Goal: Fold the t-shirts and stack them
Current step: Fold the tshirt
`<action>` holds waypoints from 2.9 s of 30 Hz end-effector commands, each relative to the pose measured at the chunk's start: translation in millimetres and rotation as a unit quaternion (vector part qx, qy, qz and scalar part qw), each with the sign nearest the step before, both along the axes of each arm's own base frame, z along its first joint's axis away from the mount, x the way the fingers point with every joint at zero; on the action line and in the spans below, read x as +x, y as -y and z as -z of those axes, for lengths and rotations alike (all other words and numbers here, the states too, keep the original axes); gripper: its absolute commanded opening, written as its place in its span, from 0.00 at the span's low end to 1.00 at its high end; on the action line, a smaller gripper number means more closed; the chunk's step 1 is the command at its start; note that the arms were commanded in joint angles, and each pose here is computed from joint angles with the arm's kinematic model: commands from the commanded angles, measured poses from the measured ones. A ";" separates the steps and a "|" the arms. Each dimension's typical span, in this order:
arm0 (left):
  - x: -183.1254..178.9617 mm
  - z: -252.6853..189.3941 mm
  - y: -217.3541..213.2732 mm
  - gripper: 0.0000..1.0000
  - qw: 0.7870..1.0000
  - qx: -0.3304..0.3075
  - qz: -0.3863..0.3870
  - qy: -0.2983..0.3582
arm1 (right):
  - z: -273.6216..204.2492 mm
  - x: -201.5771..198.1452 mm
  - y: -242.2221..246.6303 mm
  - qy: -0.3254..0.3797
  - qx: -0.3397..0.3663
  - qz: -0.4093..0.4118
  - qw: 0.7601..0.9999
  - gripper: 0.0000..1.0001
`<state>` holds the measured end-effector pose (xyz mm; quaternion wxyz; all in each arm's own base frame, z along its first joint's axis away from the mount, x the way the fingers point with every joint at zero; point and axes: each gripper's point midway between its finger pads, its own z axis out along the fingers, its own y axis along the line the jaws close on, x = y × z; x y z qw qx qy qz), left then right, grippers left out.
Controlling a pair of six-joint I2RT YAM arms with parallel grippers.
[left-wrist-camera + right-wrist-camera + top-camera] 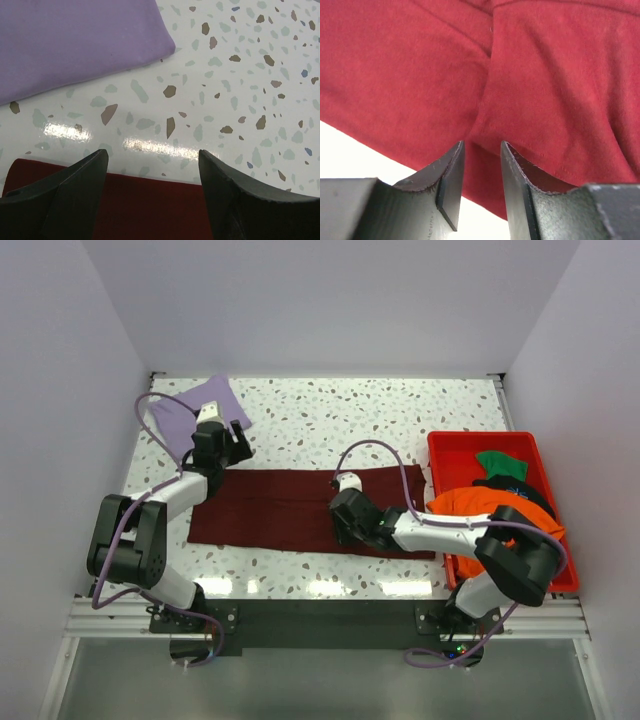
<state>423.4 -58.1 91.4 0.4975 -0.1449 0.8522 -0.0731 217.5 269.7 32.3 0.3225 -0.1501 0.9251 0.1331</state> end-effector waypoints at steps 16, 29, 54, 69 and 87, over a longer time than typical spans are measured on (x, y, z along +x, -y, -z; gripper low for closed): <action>12.1 -13.8 3.2 0.78 1.000 -0.004 0.005 0.031 | -14.7 29.6 -12.9 0.044 -0.007 0.041 0.998 0.08; 12.6 -11.9 5.5 0.78 1.000 -0.008 0.010 0.028 | -38.7 16.0 -39.1 0.027 0.057 0.003 0.998 0.00; 7.8 -8.2 10.4 0.79 1.000 -0.004 0.021 0.022 | -58.8 21.5 -34.2 0.049 0.035 0.011 0.998 0.65; -30.6 6.2 71.8 0.79 0.994 -0.022 0.104 0.037 | -41.2 81.9 66.1 0.049 0.061 0.132 0.988 0.83; -63.8 60.9 52.0 0.80 0.999 -0.022 0.049 -0.004 | 25.5 178.3 80.9 -0.014 0.030 0.168 0.985 0.86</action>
